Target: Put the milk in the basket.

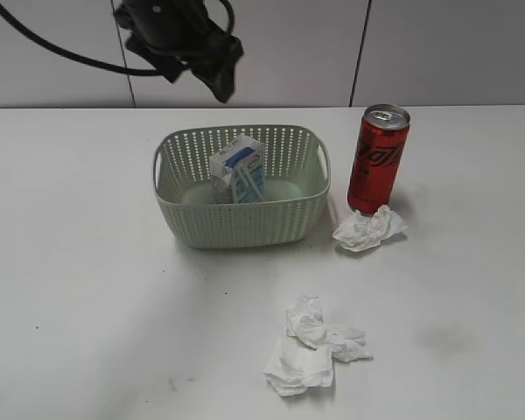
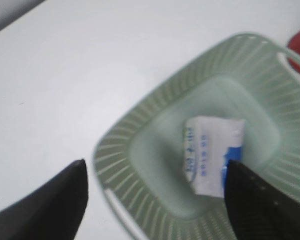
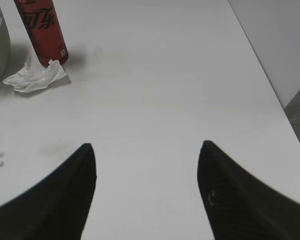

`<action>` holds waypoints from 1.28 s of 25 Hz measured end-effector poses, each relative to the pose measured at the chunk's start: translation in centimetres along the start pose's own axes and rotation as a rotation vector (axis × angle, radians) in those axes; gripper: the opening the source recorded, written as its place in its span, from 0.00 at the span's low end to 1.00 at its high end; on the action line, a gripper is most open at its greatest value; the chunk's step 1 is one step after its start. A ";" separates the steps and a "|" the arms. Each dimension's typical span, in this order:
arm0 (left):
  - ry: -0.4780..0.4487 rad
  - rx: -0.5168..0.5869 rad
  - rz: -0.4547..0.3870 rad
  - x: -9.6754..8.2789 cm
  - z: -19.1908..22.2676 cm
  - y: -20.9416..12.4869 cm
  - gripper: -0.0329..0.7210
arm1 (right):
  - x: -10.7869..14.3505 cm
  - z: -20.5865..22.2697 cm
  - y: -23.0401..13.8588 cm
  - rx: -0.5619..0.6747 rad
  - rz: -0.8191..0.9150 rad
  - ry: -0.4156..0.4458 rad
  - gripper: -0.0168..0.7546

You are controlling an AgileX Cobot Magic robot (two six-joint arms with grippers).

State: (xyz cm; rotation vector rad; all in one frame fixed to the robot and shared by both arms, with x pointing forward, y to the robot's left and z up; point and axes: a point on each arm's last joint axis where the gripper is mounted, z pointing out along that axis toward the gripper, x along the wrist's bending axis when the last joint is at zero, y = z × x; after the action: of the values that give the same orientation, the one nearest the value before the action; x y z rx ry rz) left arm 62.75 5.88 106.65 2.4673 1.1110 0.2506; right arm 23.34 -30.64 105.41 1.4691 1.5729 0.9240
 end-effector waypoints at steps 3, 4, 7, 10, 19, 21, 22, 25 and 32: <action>0.094 0.039 -0.061 3.2 -1.8 -0.4 0.87 | 0.0 0.0 0.0 0.000 0.000 0.000 0.67; 0.121 0.046 -0.087 4.5 -2.1 -0.7 0.86 | 0.0 0.0 0.0 0.000 0.000 0.000 0.67; 0.137 0.054 -0.187 8.0 -2.8 -1.8 0.83 | 0.0 0.0 0.0 0.000 0.000 0.000 0.67; 0.143 0.026 -0.281 11.2 -4.3 -3.0 0.83 | 0.0 0.0 0.0 0.000 0.000 0.000 0.67; 0.219 0.011 -0.473 16.8 -9.7 -8.6 0.82 | 0.0 0.0 0.0 0.001 0.000 0.000 0.67; 0.222 0.050 -0.515 17.1 -10.1 -10.8 0.82 | 0.0 0.0 0.0 0.001 0.000 0.000 0.67; 0.220 0.073 -0.536 17.0 -10.4 -12.0 0.82 | 0.0 0.0 0.0 0.001 0.000 0.000 0.67; 0.209 0.139 -0.583 16.0 -10.8 -15.4 0.82 | 0.0 0.0 0.0 0.001 0.000 0.000 0.67; 0.202 0.266 -0.586 10.5 -11.3 -22.9 0.82 | 0.0 0.0 0.0 0.001 0.000 0.000 0.67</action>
State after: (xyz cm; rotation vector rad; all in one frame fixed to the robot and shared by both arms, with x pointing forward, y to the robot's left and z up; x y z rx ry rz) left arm 50.59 30.69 106.46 2.2310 2.0021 0.1815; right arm 23.34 -30.64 105.40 1.4697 1.5734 0.9234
